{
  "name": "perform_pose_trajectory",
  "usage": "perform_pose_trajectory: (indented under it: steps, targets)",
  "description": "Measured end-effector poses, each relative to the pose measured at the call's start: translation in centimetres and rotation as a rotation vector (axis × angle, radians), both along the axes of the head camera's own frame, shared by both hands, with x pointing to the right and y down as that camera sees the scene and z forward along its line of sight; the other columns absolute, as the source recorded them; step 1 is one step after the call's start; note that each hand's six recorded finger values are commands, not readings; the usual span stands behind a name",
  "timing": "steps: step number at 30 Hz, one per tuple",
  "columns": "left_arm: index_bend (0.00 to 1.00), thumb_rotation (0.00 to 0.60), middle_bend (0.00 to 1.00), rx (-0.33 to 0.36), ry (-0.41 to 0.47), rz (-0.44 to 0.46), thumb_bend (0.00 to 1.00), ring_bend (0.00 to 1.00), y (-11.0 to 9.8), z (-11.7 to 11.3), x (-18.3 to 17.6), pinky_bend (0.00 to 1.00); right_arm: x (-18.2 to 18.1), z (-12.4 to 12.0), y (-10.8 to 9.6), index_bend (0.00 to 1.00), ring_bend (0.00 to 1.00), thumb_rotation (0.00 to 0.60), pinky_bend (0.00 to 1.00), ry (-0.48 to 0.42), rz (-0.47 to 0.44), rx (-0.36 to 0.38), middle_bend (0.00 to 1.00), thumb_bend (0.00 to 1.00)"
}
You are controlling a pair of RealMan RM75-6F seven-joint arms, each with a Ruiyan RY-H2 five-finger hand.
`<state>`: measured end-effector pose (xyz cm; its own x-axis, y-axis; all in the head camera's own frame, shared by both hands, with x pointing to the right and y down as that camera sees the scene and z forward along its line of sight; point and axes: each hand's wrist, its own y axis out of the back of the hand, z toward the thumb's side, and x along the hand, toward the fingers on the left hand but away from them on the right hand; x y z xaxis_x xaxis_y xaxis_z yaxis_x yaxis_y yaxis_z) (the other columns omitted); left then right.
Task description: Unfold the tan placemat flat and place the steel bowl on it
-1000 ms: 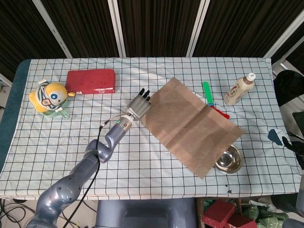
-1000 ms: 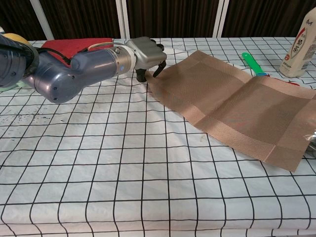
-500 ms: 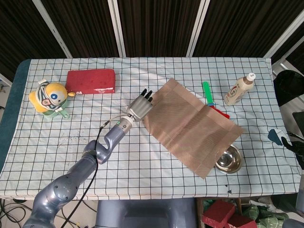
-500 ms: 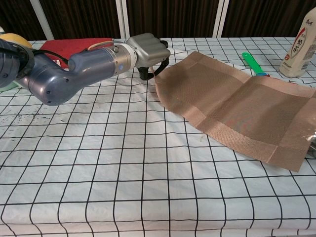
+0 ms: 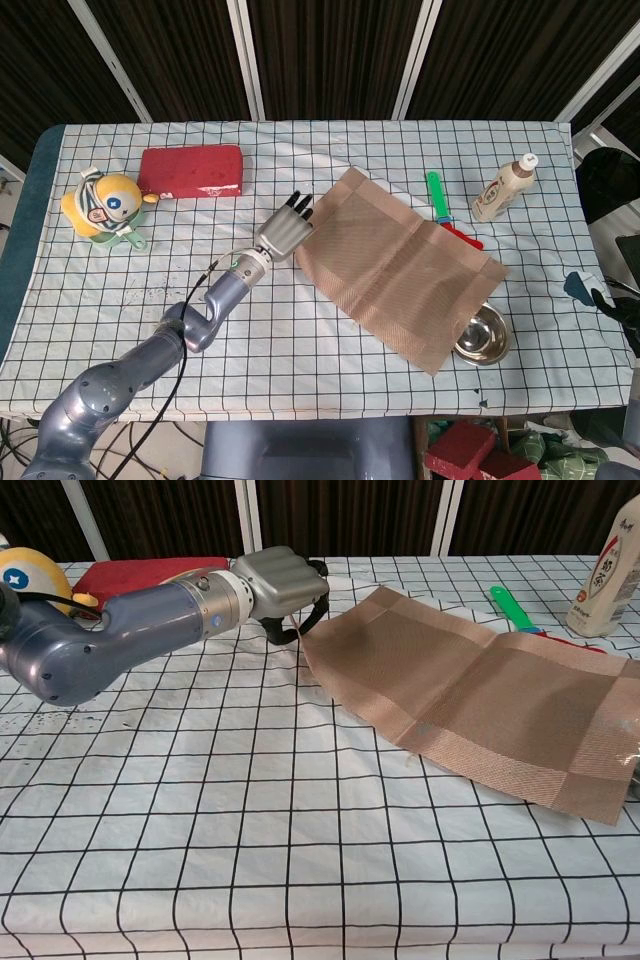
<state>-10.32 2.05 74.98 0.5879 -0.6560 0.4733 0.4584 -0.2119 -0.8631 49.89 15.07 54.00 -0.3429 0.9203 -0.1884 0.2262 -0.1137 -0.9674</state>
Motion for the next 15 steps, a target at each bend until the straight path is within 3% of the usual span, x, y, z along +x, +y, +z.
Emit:
perform_pose_trajectory:
  steps: [6, 15]
  targets:
    - [0.65, 0.600, 0.26, -0.032, 0.038, 0.024, 0.41, 0.05, 2.5, -1.1, -0.9, 0.13, -0.3, 0.1, 0.1, 0.10, 0.03, 0.600, 0.17, -0.007, -0.005, -0.004, 0.00, 0.14]
    - [0.65, 0.600, 0.27, -0.085, 0.046, 0.069, 0.41, 0.05, 8.4, -4.2, -2.0, 0.13, -0.4, 0.3, 0.2, 0.10, 0.03, 0.600, 0.17, -0.021, -0.002, -0.011, 0.00, 0.14]
